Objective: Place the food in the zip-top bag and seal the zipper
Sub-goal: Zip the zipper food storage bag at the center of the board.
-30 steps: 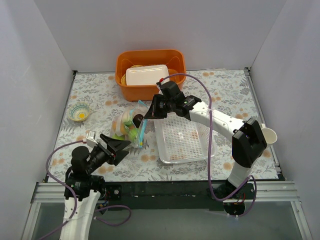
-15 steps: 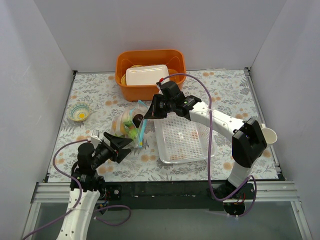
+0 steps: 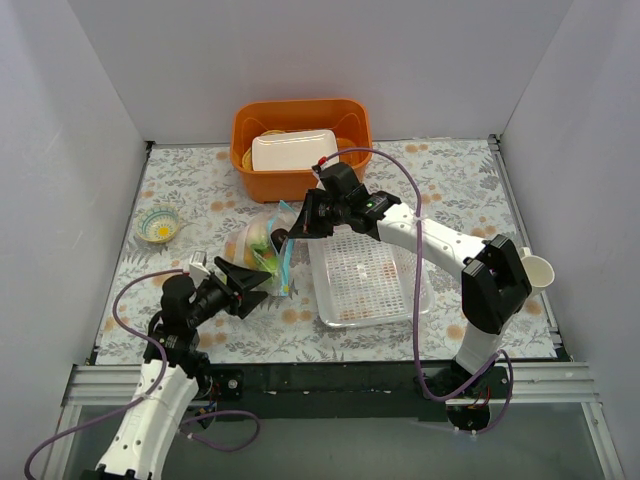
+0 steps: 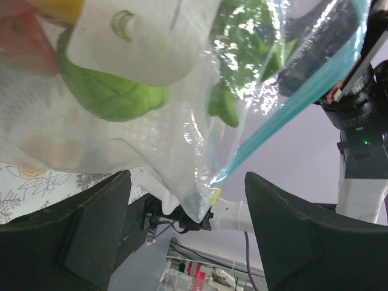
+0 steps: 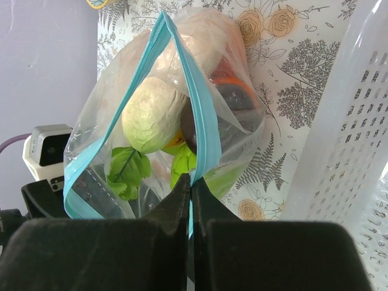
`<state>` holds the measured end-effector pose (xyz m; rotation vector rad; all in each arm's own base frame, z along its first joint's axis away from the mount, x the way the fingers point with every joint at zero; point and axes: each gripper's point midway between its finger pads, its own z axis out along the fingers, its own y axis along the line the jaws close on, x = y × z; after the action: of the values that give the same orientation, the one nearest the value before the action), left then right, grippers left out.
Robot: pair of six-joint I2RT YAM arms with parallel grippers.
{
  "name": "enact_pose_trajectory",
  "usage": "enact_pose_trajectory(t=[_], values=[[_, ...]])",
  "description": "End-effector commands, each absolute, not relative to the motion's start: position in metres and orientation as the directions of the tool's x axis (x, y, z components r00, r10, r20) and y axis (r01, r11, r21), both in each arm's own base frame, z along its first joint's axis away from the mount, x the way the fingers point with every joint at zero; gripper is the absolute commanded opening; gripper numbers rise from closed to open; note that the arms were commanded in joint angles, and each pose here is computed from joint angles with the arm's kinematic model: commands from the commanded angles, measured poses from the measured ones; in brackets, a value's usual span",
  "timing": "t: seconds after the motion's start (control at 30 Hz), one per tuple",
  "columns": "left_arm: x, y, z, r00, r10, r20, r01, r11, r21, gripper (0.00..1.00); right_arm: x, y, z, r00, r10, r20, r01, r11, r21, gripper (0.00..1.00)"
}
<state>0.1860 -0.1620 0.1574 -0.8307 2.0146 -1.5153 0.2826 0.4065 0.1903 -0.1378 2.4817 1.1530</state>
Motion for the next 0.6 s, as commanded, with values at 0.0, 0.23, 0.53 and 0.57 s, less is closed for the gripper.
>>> enact_pose_trajectory(t=[0.0,0.23,0.53,0.57], values=[[0.187,-0.17,0.189,-0.695,-0.717,0.051,-0.177,0.101,-0.979,0.74,0.293,0.415,0.209,-0.897,0.103,-0.431,-0.282,0.617,0.735,0.01],[0.176,-0.186,0.176,-0.715,-0.692,0.102,-0.24,0.105,-0.965,0.73,0.295,0.413,0.209,-0.893,0.112,-0.435,-0.279,0.621,0.732,0.01],[0.184,-0.195,0.179,-0.704,-0.706,0.078,-0.22,0.111,-0.969,0.64,0.292,0.41,0.21,-0.895,0.108,-0.433,-0.279,0.622,0.732,0.01],[0.186,-0.194,0.179,-0.694,-0.717,0.073,-0.22,0.115,-0.969,0.64,0.291,0.41,0.21,-0.895,0.107,-0.433,-0.28,0.621,0.732,0.01]])
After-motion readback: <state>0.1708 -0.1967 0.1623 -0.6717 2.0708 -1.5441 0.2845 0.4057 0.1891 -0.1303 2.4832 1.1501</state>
